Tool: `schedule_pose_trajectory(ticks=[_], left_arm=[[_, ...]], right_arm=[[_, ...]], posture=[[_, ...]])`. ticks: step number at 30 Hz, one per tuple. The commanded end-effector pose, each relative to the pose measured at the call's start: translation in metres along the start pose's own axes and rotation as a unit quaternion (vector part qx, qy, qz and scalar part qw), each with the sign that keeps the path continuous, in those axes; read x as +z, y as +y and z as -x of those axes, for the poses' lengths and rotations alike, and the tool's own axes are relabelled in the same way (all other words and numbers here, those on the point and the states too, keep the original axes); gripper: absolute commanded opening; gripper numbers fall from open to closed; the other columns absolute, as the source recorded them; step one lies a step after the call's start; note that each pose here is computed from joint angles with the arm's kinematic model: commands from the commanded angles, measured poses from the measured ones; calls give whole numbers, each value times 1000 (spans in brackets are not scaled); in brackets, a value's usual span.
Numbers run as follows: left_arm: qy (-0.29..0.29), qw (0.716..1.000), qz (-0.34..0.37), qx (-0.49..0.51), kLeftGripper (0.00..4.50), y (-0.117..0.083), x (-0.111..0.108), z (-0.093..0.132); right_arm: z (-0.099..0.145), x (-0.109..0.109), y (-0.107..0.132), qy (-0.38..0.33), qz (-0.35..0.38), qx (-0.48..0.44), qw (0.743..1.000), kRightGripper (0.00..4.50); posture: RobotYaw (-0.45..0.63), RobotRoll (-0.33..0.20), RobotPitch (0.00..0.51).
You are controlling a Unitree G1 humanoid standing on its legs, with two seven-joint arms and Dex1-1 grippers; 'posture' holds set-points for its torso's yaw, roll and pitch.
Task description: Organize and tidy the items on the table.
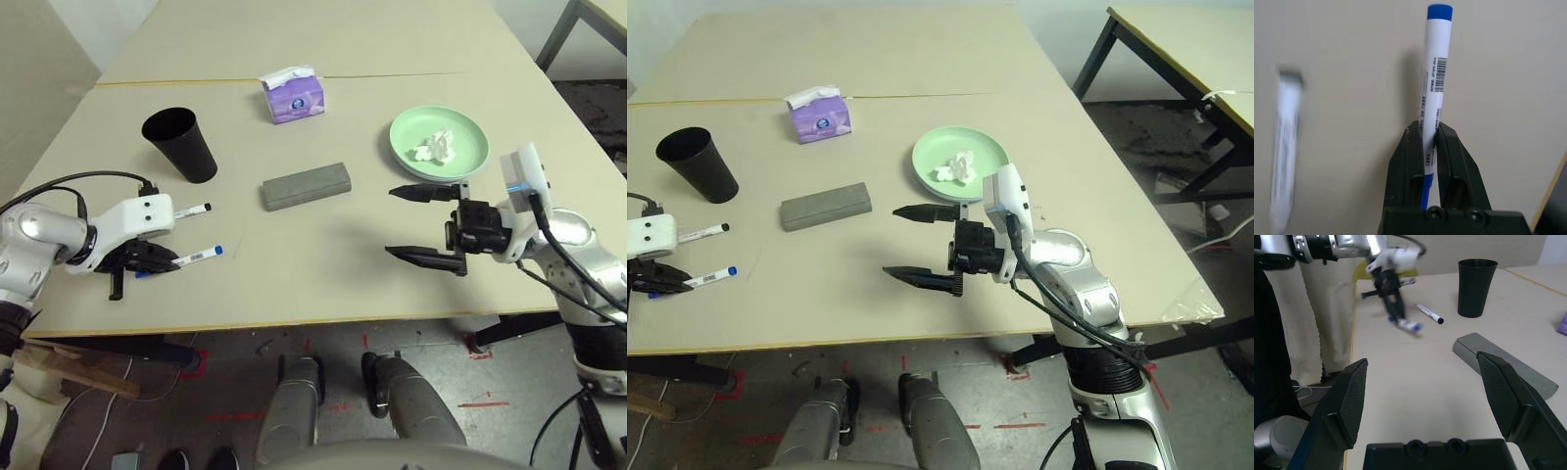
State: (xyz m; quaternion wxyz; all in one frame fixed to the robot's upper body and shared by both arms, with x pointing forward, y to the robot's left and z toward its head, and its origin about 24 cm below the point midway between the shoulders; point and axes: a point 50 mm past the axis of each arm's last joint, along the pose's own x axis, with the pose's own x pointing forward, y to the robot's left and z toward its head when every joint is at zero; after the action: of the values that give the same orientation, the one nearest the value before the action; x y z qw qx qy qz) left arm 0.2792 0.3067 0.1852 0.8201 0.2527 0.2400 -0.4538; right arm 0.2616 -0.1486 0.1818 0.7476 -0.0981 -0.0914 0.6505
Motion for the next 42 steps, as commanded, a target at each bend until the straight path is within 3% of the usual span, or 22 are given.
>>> schedule_pose_trajectory(ticks=[1, 8, 12, 18, 25, 33, 42], left_arm=[[-135, 990, 38, 25, 237, 8, 39, 17], [-361, 923, 98, 87, 237, 21, 87, 52], [-407, 891, 116, 164, 237, 34, 90, 71], [-401, 853, 137, 304, 237, 57, 61, 81], [-315, 854, 135, 393, 237, 77, 30, 57], [-298, 854, 138, 402, 237, 91, 27, 29], [-301, 849, 151, 407, 237, 93, 20, 15]], right_arm=[[-3, -6, 2, 5, -10, 9, 1000, 4500], [-3, -7, -1, 7, -12, 11, 1000, 4500], [-3, -7, -3, 7, -11, 9, 1000, 4500], [-3, -6, -4, 5, -11, 5, 1000, 4500], [-3, -4, -4, 4, -12, -2, 1000, 4500], [-4, -5, -1, 3, -15, -10, 1000, 4500], [-1, -6, 2, 9, -18, -21, 1000, 4500]], posture=[[-19, 0, 196], [-4, 0, 197], [3, 0, 193], [8, 0, 189], [-4, 0, 192], [-32, 0, 198], [-50, 0, 212]])
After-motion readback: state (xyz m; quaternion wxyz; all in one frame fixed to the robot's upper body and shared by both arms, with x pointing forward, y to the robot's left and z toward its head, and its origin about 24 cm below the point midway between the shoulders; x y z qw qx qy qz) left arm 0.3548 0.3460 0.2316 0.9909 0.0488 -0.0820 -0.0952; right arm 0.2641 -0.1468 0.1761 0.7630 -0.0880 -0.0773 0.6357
